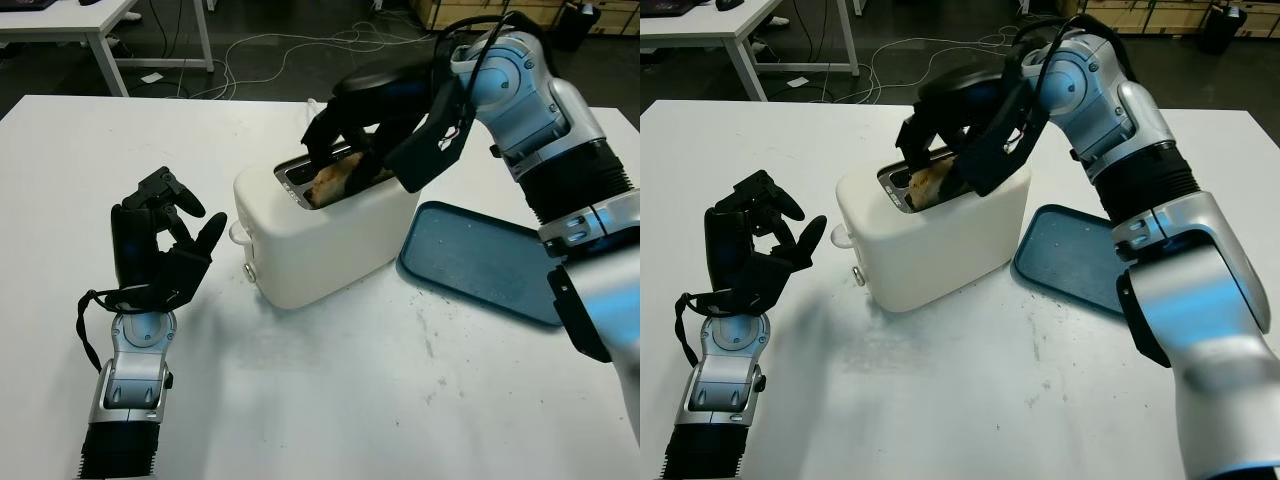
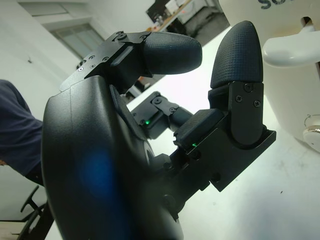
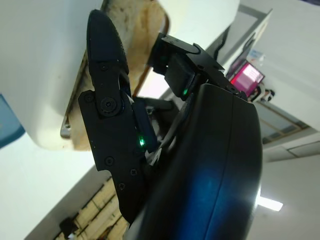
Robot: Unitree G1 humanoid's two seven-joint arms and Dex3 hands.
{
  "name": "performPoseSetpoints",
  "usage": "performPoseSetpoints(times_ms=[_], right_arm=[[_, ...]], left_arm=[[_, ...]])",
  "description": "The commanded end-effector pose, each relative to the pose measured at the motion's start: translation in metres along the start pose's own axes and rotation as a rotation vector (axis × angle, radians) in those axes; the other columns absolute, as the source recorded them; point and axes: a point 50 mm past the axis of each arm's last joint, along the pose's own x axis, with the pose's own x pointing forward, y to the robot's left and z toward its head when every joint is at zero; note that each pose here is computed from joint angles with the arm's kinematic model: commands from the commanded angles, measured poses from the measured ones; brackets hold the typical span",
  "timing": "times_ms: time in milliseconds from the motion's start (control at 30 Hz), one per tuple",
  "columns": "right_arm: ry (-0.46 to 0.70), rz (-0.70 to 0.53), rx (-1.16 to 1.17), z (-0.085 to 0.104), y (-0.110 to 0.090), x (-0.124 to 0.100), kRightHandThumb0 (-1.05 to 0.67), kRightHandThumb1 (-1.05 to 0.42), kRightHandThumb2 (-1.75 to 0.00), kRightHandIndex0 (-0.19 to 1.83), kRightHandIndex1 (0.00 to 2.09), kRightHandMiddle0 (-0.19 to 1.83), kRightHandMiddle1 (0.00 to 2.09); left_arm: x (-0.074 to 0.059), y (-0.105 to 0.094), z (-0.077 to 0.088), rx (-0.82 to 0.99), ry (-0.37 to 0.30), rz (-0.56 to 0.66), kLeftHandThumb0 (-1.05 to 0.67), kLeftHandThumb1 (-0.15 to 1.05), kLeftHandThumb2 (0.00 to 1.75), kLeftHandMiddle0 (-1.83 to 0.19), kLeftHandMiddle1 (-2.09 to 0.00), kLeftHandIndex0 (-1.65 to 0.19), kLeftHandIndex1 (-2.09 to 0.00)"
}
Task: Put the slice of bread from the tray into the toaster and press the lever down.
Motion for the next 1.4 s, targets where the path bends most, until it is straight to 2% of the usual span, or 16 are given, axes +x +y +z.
performPoseSetpoints(times_ms=[0,133,233,300,433,567,700,767,800,933,1033,1133,1233,1267,1300,1367], right_arm=[[0.014,-0.049,-0.016,-0.004,-0.005,-0.006,-0.76,-0.92,-0.1,0.17,1.11,0.66,0.12],[0.029,-0.111,-0.01,-0.007,-0.012,-0.014,-0.74,-0.92,-0.07,0.17,1.11,0.65,0.11],[0.028,-0.197,0.027,-0.012,-0.017,-0.022,-0.71,-0.91,-0.02,0.21,0.97,0.67,0.09],[0.044,-0.3,0.036,-0.015,-0.02,-0.03,-0.7,-0.91,-0.01,0.26,0.94,0.69,0.09],[0.05,-0.618,-0.011,-0.022,-0.013,-0.048,-0.65,-0.91,-0.01,0.36,1.16,0.77,0.12],[0.074,-0.911,0.063,-0.034,0.031,-0.065,-0.5,-0.92,-0.09,0.45,1.26,0.86,0.16],[0.107,-1.034,0.183,-0.031,0.092,-0.067,-0.37,-0.92,-0.15,0.64,1.33,1.0,0.25],[0.147,-1.052,0.223,-0.025,0.121,-0.067,-0.38,-0.92,-0.26,0.64,1.52,0.87,0.68],[0.167,-1.062,0.246,-0.022,0.131,-0.068,-0.38,-0.92,-0.32,0.64,1.65,0.72,1.06],[0.286,-1.125,0.381,-0.011,0.174,-0.068,-0.39,-0.92,-0.44,0.76,1.74,0.55,1.59],[0.382,-1.141,0.454,-0.004,0.194,-0.066,-0.42,-0.92,-0.47,0.91,1.74,0.61,1.56],[0.464,-1.191,0.525,0.0,0.211,-0.064,-0.43,-0.92,-0.48,0.89,1.75,0.59,1.66],[0.526,-1.26,0.551,0.004,0.224,-0.063,-0.46,-0.92,-0.53,0.86,1.75,0.7,1.26],[0.536,-1.29,0.562,0.004,0.226,-0.063,-0.46,-0.92,-0.54,0.85,1.75,0.73,1.22],[0.544,-1.32,0.57,0.004,0.227,-0.063,-0.46,-0.92,-0.53,0.83,1.75,0.71,1.27],[0.55,-1.365,0.584,0.003,0.226,-0.064,-0.46,-0.92,-0.52,0.84,1.75,0.57,1.58]], left_arm=[[-0.002,0.0,-0.001,-0.003,0.002,0.003,-0.73,0.3,0.97,-1.14,-1.74,-0.8,-1.74],[-0.002,0.0,-0.001,0.007,-0.001,0.001,-0.74,0.3,0.98,-1.15,-1.74,-0.8,-1.75],[-0.002,0.0,-0.001,0.005,-0.004,0.001,-0.74,0.3,0.98,-1.15,-1.74,-0.8,-1.75],[-0.001,0.001,0.0,-0.001,-0.007,0.002,-0.73,0.3,0.98,-1.15,-1.73,-0.79,-1.74],[0.001,0.003,0.001,0.017,-0.024,-0.003,-0.74,0.3,0.97,-1.14,-1.74,-0.79,-1.75],[0.005,0.006,0.005,0.039,-0.049,-0.022,-0.76,0.34,0.93,-1.12,-1.75,-0.77,-1.75],[0.011,0.009,0.011,0.092,-0.096,-0.048,-0.81,0.56,0.58,-1.1,-1.75,-0.75,-1.73],[0.014,0.009,0.014,0.1,-0.112,-0.068,-0.87,0.76,0.26,-1.08,-1.74,-0.76,-1.65],[0.015,0.01,0.015,0.099,-0.116,-0.077,-0.89,0.84,0.15,-1.08,-1.72,-0.77,-1.58],[0.019,0.011,0.021,0.094,-0.153,-0.137,-0.91,0.91,0.1,-1.1,-1.68,-0.83,-1.33],[0.022,0.014,0.026,0.125,-0.187,-0.18,-0.9,0.92,0.17,-1.09,-1.67,-0.87,-1.2],[0.024,0.017,0.031,0.166,-0.222,-0.218,-0.89,0.92,0.21,-1.06,-1.63,-0.91,-1.09],[0.027,0.022,0.036,0.207,-0.262,-0.268,-0.88,0.92,0.25,-1.03,-1.61,-0.92,-1.04],[0.027,0.024,0.037,0.214,-0.274,-0.29,-0.87,0.92,0.25,-1.02,-1.61,-0.92,-1.02],[0.029,0.026,0.039,0.22,-0.29,-0.314,-0.87,0.92,0.25,-1.02,-1.6,-0.92,-1.01],[0.03,0.029,0.041,0.232,-0.31,-0.352,-0.86,0.92,0.25,-1.0,-1.6,-0.92,-0.99]])
